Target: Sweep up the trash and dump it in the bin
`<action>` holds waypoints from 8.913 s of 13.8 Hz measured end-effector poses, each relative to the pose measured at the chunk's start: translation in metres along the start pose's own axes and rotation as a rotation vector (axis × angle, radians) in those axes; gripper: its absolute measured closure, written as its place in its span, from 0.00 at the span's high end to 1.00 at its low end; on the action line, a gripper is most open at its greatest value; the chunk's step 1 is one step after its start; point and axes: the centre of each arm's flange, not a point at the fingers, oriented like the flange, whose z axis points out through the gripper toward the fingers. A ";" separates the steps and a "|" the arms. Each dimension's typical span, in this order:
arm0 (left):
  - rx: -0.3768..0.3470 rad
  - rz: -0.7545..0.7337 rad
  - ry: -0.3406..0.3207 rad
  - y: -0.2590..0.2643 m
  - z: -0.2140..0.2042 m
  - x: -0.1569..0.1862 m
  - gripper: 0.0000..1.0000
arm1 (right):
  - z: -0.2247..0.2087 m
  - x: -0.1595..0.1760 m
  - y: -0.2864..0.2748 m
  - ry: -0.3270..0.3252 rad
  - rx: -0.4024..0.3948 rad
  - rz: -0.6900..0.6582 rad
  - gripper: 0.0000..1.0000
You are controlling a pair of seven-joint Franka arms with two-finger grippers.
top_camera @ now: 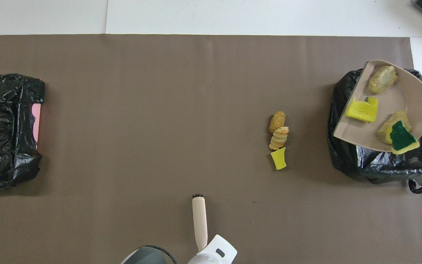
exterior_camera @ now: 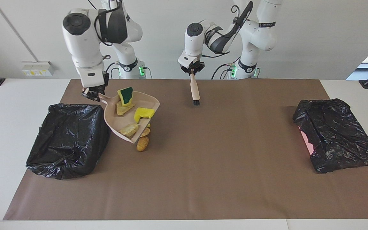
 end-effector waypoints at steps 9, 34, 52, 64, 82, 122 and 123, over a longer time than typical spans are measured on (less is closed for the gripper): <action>-0.048 0.012 0.000 0.001 0.001 0.008 0.26 | 0.033 0.009 0.041 -0.435 -0.149 -0.417 0.31; -0.044 0.302 0.349 -0.158 -0.298 0.232 1.00 | -0.051 0.156 -0.072 -0.360 -0.233 0.018 0.31; 0.002 0.291 0.304 -0.350 -0.416 0.262 1.00 | 0.056 0.532 -0.252 0.159 0.265 1.161 0.31; -0.002 0.266 0.249 -0.347 -0.417 0.248 1.00 | 0.084 0.543 -0.283 0.118 0.300 1.146 0.70; -0.005 0.235 0.252 -0.360 -0.419 0.248 1.00 | 0.061 0.383 -0.516 0.006 0.382 1.017 1.00; -0.107 0.335 0.351 -0.020 -0.074 0.305 0.89 | 0.150 0.253 -0.204 -0.175 0.124 0.888 0.26; -0.109 0.325 0.353 -0.022 -0.075 0.307 0.84 | 0.150 0.257 -0.205 -0.162 0.144 0.882 0.26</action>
